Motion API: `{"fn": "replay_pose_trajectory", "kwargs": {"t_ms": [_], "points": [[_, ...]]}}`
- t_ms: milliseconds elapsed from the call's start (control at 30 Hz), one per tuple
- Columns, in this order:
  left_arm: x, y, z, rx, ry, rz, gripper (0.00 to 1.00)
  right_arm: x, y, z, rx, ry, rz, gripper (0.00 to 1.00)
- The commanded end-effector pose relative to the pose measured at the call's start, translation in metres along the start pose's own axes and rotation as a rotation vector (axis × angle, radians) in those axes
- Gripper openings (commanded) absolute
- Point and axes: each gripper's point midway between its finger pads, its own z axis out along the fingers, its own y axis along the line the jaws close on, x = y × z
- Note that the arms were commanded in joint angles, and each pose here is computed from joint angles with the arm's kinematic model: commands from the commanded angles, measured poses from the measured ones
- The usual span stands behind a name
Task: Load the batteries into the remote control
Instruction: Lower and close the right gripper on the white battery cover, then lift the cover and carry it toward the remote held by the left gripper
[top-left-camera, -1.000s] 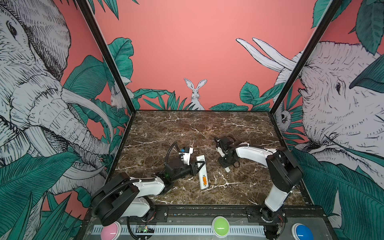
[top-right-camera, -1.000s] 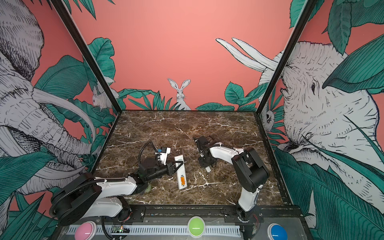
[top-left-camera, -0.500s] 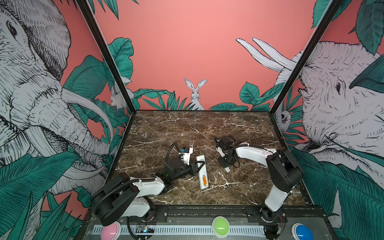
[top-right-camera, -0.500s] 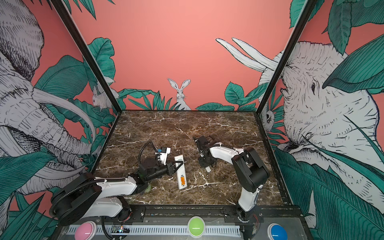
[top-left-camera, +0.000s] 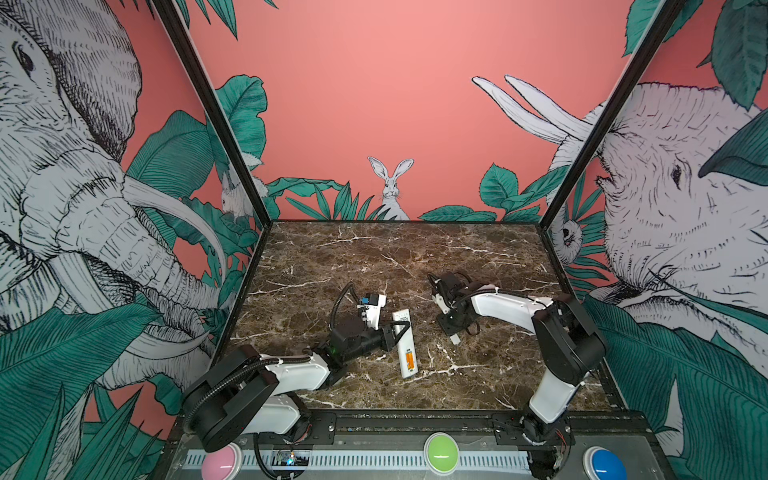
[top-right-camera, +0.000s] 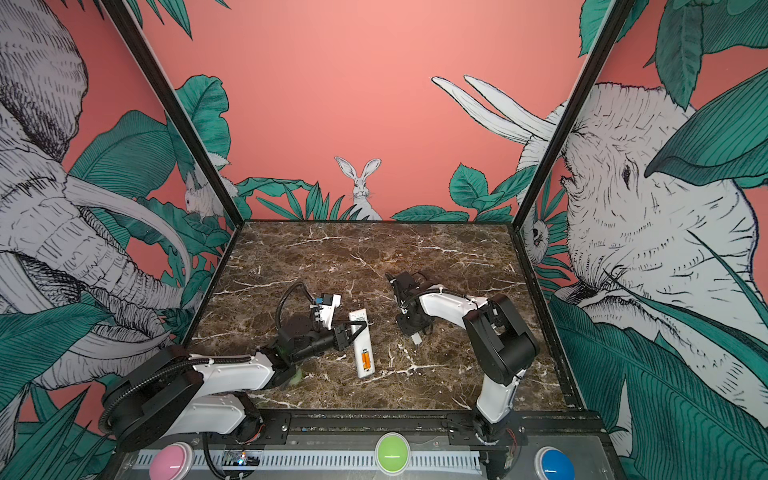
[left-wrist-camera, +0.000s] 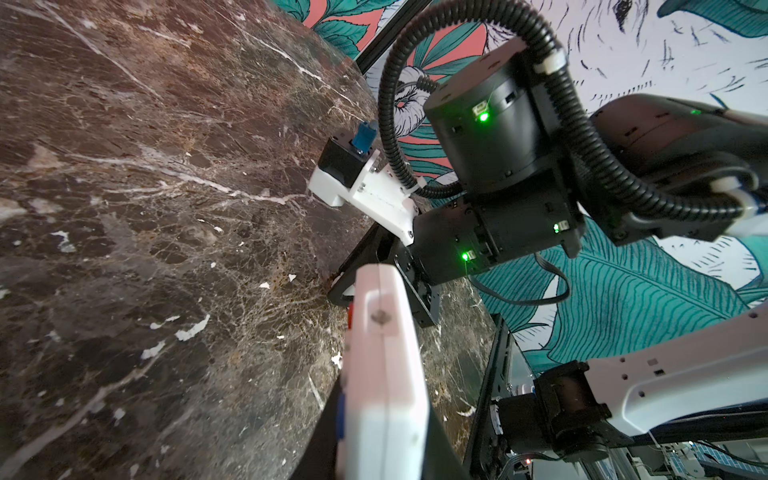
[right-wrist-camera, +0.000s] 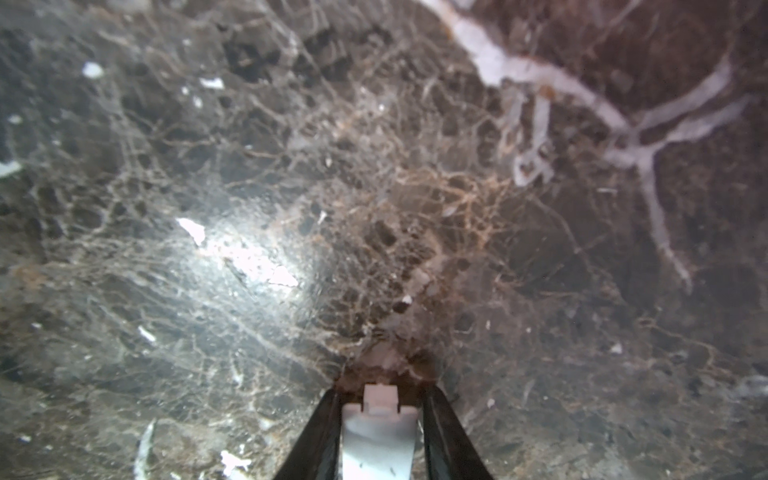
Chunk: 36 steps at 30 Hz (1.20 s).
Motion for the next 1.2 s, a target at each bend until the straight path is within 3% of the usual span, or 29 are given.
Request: {"fn": "replay_pose_trajectory", "kwargs": {"t_ms": [0,167,767,1167], "points": [[-0.012,-0.013,0.001,0.043,-0.045,0.009,0.00,0.010,-0.007,0.001,0.029,0.027,0.009,0.35],[-0.011,-0.013,0.001,0.046,-0.045,0.005,0.00,0.009,-0.007,0.002,0.026,0.026,0.008,0.35],[-0.012,-0.011,0.002,0.041,-0.051,0.000,0.00,0.008,-0.005,-0.004,0.018,0.009,0.014,0.19],[-0.017,-0.011,0.002,0.029,-0.070,-0.009,0.00,-0.009,0.014,-0.052,-0.041,-0.180,0.029,0.13]]}}
